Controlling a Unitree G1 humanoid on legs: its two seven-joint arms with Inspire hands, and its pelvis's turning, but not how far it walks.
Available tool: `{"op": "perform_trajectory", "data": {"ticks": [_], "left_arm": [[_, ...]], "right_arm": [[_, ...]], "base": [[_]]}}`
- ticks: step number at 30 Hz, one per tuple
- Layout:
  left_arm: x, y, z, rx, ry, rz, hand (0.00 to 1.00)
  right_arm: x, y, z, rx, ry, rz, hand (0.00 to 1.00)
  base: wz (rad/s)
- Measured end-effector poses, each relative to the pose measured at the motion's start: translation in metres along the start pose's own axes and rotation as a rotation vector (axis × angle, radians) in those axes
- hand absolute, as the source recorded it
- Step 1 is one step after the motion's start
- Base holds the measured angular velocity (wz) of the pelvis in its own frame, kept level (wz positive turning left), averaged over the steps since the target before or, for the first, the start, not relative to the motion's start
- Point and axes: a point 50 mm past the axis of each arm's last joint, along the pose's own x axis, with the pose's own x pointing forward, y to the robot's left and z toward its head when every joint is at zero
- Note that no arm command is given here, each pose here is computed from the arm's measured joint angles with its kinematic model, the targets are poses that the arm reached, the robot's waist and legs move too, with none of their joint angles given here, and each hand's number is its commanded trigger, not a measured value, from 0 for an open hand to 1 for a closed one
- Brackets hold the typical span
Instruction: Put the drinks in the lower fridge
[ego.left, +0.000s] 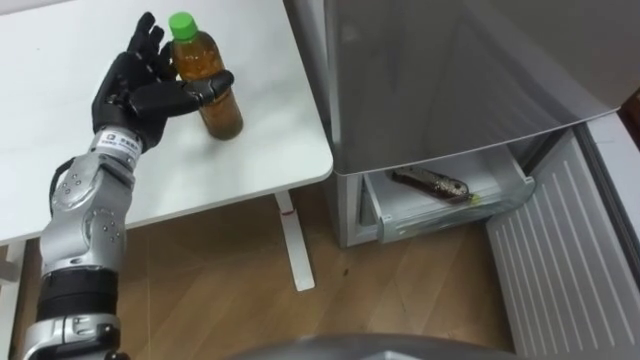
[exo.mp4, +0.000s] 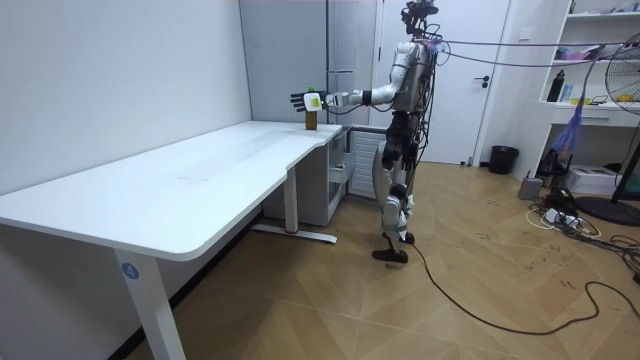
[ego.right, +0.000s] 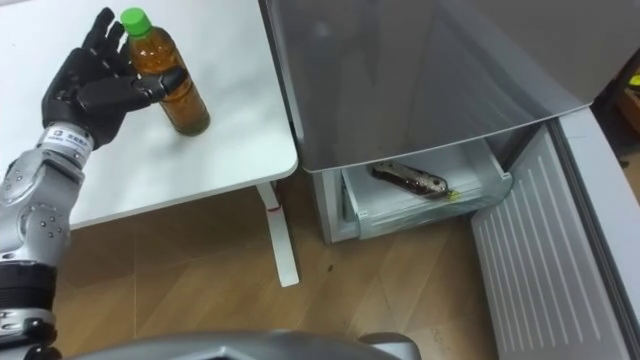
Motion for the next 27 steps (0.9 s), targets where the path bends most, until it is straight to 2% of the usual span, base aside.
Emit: {"op": "perform_trajectory", "data": {"ticks": [3,4,6,8,10,18,27], "left_arm": [[0.001,-0.003,-0.002,0.003,0.01,-0.02,0.0],[0.001,-0.004,-0.002,0.003,0.011,-0.028,0.04],[0.001,-0.004,-0.002,0.005,0.013,-0.031,0.25],[0.001,-0.004,-0.002,0.005,0.013,-0.032,0.56],[0.001,-0.004,-0.002,0.007,0.013,-0.031,1.0],[0.001,-0.003,-0.001,0.027,0.028,-0.037,1.0],[0.001,-0.008,-0.012,0.075,0.114,-0.068,1.0]], "right_arm": [[0.0,0.0,0.001,0.0,-0.002,0.004,0.0],[0.0,0.0,0.001,-0.001,-0.004,0.004,0.0],[0.0,0.0,0.001,-0.001,-0.005,0.004,0.0],[0.0,0.0,0.001,-0.001,-0.005,0.004,0.0],[0.0,0.0,0.001,-0.001,-0.004,0.004,0.0],[0.0,0.0,0.001,-0.001,-0.004,0.004,0.0],[0.0,0.0,0.004,-0.003,-0.009,0.008,0.0]], "base": [[0.0],[0.0],[0.0],[0.0],[0.0],[0.0],[0.0]]}}
